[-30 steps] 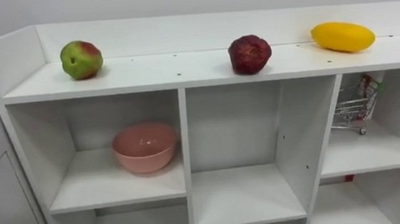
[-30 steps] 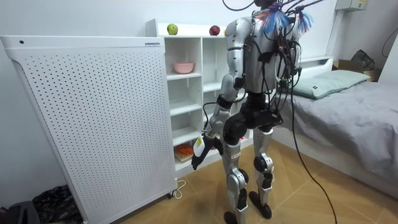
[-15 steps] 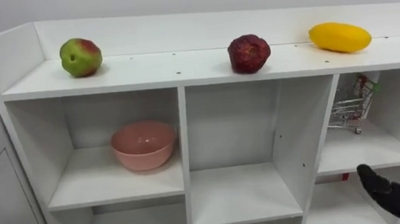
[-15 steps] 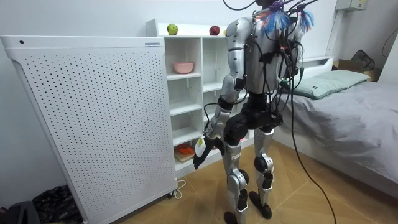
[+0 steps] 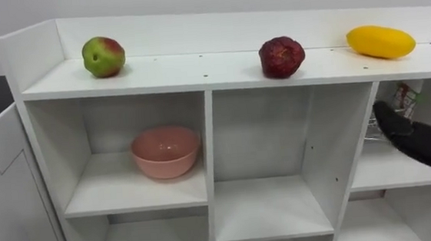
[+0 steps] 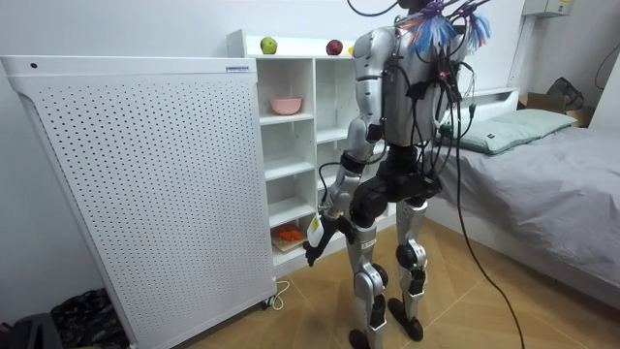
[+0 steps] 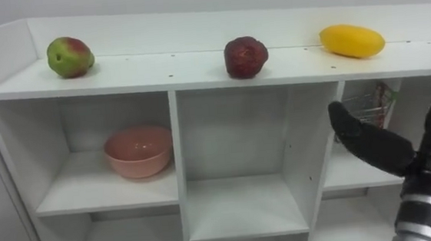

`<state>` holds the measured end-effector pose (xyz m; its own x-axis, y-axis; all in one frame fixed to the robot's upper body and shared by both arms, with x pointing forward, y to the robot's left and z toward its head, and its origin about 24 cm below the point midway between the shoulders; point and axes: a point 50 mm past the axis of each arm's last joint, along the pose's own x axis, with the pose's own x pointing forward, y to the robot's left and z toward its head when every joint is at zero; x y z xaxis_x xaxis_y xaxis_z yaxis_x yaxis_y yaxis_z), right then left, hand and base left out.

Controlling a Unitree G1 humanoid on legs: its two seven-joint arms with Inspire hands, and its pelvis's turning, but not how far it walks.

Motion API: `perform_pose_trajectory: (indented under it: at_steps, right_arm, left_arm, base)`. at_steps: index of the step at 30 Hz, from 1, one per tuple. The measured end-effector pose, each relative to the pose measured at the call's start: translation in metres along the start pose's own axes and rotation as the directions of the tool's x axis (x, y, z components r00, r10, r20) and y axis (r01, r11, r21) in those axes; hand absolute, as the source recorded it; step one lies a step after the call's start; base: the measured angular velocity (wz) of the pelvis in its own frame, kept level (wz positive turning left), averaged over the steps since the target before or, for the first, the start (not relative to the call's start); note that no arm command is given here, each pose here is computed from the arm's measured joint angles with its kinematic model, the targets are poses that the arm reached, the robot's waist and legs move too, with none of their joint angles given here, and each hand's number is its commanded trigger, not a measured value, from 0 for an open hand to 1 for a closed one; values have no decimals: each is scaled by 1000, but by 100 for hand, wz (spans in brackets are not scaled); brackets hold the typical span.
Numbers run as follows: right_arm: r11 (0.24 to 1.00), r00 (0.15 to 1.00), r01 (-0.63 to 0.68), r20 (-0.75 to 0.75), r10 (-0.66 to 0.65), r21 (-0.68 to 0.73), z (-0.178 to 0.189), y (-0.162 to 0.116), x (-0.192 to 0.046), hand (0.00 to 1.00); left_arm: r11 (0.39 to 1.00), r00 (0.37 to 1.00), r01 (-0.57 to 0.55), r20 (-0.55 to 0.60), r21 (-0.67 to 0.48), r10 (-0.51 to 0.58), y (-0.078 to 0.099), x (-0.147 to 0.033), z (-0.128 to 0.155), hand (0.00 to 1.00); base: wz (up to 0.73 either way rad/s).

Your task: Arrange fruit in the closet

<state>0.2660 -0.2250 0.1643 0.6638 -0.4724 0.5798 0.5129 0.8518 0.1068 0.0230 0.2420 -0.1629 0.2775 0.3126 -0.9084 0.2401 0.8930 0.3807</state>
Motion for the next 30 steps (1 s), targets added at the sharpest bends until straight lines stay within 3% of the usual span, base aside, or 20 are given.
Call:
perform_pose_trajectory:
  at_steps: [5, 14, 20, 30]
  right_arm:
    - [995, 997, -79, 21, 78, 64, 8, 8, 13, 0]
    - [975, 996, -82, -1, 84, 205, 18, 25, 34, 0]
    - [970, 994, -113, 36, 107, 213, 28, 32, 48, 0]
    - [950, 975, -185, -77, 210, 252, 7, 40, 53, 0]
  left_arm:
    - [1000, 1000, 2, 6, 10, -2, 4, 0, 3, 0]
    - [999, 1000, 3, -10, 33, -3, 4, 1, 4, 0]
    - [999, 1000, 2, -21, 35, -2, 4, 1, 3, 0]
    - [999, 1000, -4, -16, 44, 5, 7, 2, 8, 0]
  base:
    - [0]
    - [4]
    - [6]
    - [4]
